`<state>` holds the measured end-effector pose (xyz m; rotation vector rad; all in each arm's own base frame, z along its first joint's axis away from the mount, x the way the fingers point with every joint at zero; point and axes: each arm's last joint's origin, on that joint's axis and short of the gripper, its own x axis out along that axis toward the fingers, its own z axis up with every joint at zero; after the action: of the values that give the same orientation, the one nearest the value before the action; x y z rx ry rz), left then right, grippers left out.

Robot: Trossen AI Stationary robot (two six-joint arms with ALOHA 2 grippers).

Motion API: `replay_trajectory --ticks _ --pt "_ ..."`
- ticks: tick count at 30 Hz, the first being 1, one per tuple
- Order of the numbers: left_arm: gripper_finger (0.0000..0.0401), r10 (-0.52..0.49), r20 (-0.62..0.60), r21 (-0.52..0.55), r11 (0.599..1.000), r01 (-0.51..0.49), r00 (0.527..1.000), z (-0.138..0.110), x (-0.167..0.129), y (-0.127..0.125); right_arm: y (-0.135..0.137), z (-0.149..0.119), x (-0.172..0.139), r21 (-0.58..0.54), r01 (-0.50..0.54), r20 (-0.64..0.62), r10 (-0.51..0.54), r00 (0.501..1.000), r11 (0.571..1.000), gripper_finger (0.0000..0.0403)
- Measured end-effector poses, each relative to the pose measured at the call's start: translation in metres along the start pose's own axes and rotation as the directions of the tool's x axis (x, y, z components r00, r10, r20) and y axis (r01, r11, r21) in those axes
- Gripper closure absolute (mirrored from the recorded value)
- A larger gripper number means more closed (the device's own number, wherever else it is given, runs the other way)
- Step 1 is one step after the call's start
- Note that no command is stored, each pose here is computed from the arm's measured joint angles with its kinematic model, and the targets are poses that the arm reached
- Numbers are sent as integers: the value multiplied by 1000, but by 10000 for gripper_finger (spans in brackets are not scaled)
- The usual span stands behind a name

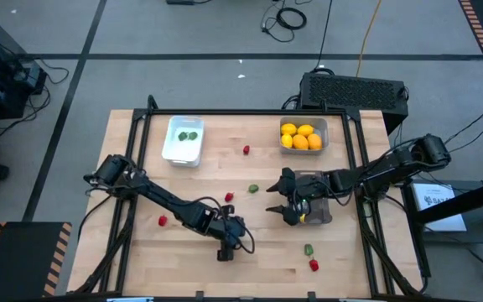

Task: Sort produce into baskets
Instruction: Put the green chili pepper into the white bin

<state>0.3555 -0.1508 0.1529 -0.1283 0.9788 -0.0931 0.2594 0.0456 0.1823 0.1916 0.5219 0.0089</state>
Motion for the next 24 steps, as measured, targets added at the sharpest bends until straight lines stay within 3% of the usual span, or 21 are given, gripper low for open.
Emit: replay_trajectory --ticks 24 --pt "201 -11 -87 -11 1000 10 996 -16 19 -6 0 1 0 16 -4 14 4 1000 1000 90"
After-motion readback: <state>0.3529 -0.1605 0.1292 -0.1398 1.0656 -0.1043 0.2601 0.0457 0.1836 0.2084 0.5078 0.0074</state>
